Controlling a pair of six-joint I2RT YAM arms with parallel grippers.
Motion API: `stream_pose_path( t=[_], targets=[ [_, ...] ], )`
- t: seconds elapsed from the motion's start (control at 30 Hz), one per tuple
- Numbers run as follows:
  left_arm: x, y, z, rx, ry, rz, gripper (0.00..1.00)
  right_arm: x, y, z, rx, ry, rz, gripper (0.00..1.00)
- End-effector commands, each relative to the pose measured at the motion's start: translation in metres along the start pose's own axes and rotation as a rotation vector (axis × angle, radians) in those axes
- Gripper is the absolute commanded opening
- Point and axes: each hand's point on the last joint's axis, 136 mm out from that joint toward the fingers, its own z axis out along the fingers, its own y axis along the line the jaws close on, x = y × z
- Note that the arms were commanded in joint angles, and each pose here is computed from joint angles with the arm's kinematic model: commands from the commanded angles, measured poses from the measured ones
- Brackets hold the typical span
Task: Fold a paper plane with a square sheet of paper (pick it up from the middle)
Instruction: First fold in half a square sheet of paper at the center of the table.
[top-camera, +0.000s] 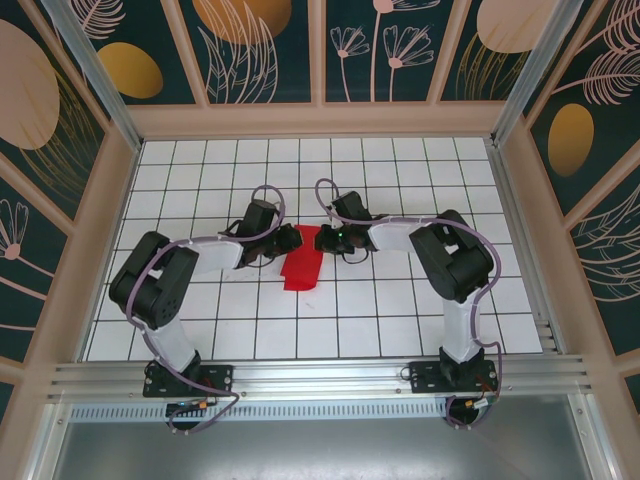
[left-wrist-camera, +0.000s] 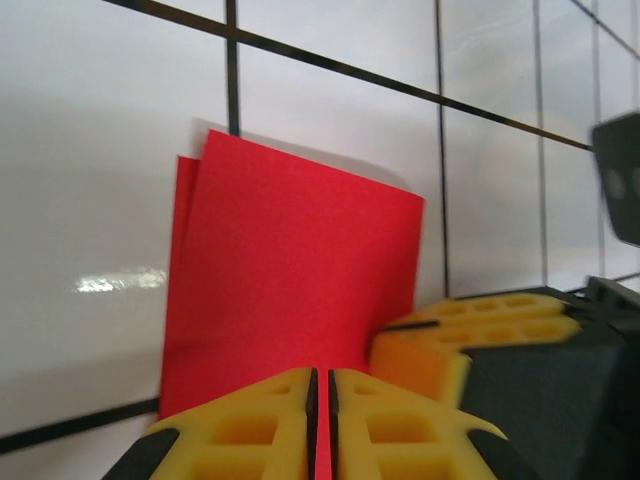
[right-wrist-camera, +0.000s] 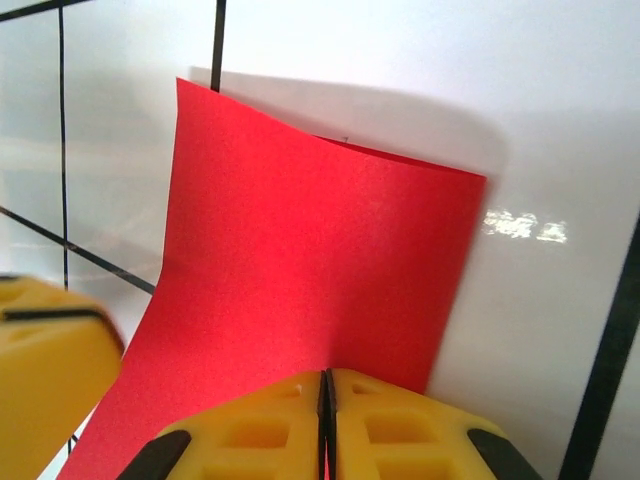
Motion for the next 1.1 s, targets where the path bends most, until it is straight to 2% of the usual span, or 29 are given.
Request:
stream_pose_path(
  t=[0.0,0.37,0.63,1.07],
  targets=[
    [-0.004,-0.029,-0.016,0.116,-0.032,-0.007,0.14,0.008,-0.022,0.006,0.069,-0.002,0.060,0.13],
    [0.048,-0.048,-0.005,0.099,0.074,0.046,0.14,0.008,-0.015,0.001,0.046,-0.015,0.064,0.13],
    [0.094,-0.027,0.006,0.020,0.165,0.043,0.11,0.008,-0.020,0.001,0.051,-0.018,0.091,0.13],
    [0.121,-0.003,0.004,-0.039,0.209,0.015,0.10,0.009,-0.031,0.001,0.065,-0.021,0.116,0.13]
  ],
)
